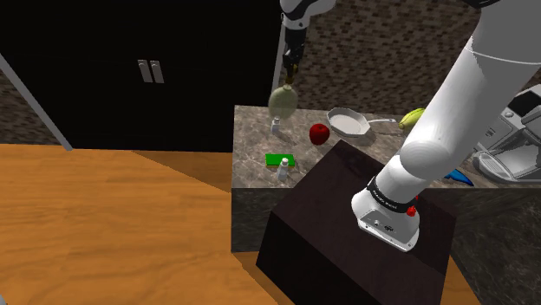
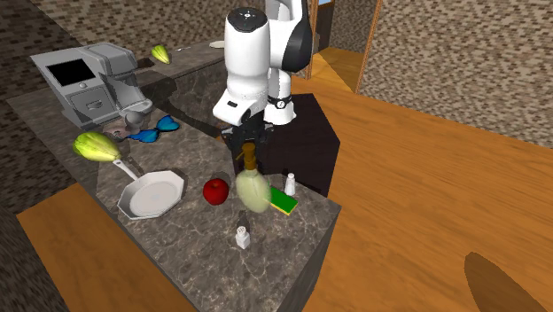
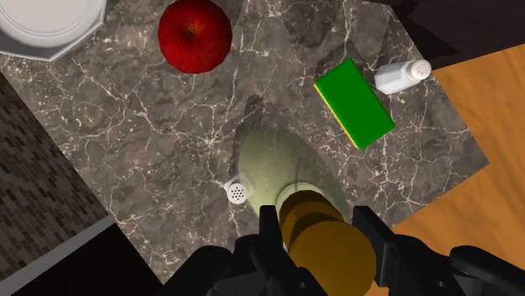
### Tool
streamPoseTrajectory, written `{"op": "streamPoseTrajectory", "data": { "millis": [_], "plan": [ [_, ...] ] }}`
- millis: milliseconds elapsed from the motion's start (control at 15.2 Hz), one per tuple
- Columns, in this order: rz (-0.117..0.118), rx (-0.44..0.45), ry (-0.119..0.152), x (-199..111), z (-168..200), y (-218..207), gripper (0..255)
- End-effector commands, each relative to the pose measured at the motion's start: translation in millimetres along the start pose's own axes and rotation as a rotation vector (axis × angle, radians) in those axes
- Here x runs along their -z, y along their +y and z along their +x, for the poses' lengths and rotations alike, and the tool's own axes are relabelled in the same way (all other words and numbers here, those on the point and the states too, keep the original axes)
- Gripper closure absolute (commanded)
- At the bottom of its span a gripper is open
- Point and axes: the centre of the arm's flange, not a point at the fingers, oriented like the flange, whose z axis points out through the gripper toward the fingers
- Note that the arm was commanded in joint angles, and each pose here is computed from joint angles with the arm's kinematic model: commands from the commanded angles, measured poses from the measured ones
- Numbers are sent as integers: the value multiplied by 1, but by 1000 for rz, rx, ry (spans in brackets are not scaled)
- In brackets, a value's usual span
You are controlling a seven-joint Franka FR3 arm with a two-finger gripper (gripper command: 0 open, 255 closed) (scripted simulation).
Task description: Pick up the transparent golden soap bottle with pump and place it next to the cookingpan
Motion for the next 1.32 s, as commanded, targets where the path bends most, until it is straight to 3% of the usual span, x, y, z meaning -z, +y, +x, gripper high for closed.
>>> {"op": "streamPoseTrajectory", "data": {
  "millis": [0,1254],
  "plan": [
    [0,0,0,10,-1,1,255],
    [0,0,0,110,-14,6,255]
  ]
}}
